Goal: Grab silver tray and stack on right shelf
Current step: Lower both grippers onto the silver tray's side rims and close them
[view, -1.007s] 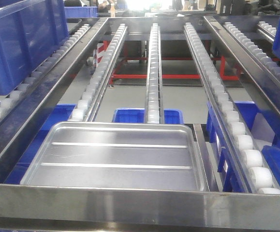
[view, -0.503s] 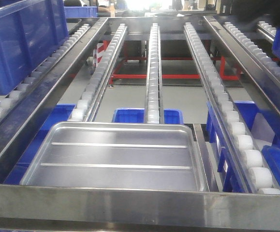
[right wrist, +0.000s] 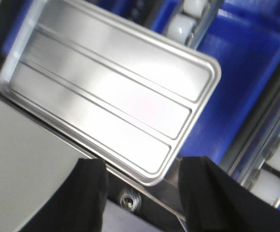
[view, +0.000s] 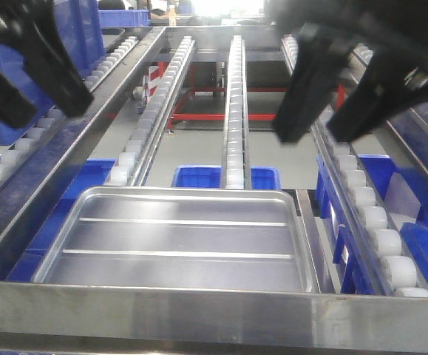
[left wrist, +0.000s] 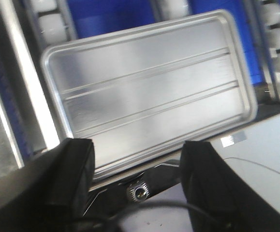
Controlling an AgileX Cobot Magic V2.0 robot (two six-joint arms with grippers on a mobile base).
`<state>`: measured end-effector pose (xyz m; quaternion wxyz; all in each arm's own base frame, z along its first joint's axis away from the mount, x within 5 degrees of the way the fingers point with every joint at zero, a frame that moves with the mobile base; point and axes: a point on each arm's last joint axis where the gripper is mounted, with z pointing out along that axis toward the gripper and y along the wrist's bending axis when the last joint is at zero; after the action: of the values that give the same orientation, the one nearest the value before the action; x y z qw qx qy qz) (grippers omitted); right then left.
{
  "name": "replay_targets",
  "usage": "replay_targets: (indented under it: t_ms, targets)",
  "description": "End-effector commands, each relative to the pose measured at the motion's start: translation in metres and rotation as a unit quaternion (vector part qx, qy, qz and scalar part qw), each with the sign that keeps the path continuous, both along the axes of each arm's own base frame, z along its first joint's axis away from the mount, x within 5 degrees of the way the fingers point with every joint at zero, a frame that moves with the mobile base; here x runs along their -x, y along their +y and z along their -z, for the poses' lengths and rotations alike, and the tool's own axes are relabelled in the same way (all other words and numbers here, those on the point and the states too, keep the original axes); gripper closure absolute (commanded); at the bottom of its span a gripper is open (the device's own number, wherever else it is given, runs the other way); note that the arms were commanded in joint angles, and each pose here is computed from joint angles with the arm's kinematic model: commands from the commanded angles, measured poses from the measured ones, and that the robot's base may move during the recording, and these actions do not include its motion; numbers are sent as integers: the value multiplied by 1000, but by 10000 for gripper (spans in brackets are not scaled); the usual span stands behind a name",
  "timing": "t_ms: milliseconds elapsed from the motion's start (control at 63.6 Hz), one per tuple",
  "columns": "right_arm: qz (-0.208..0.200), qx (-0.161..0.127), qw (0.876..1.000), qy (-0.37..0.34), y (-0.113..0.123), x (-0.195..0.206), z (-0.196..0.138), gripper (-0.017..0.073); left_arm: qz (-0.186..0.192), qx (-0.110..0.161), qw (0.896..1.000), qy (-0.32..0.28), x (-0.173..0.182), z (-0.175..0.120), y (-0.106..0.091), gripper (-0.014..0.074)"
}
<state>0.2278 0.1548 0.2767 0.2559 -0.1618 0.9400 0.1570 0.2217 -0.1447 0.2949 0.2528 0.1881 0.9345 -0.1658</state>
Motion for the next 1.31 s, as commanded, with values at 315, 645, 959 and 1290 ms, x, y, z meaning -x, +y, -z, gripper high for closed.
replay_targets:
  t_ms: [315,645,959,1290]
  targets:
    - [120,16,993,13,13,-44,18,113,-90,-74,993,19,-38,28,-16,290]
    - [119,46,990,51,21,-56,54,113,-109,-57,992,14,-53,47,-25,290]
    - [118,56,989,63,25,-62,71,113,-109,-87,989,45,-61,75,-30,290]
    - [117,62,989,70,26,-64,80,115,-136,-89,984,69,-68,90,-28,351]
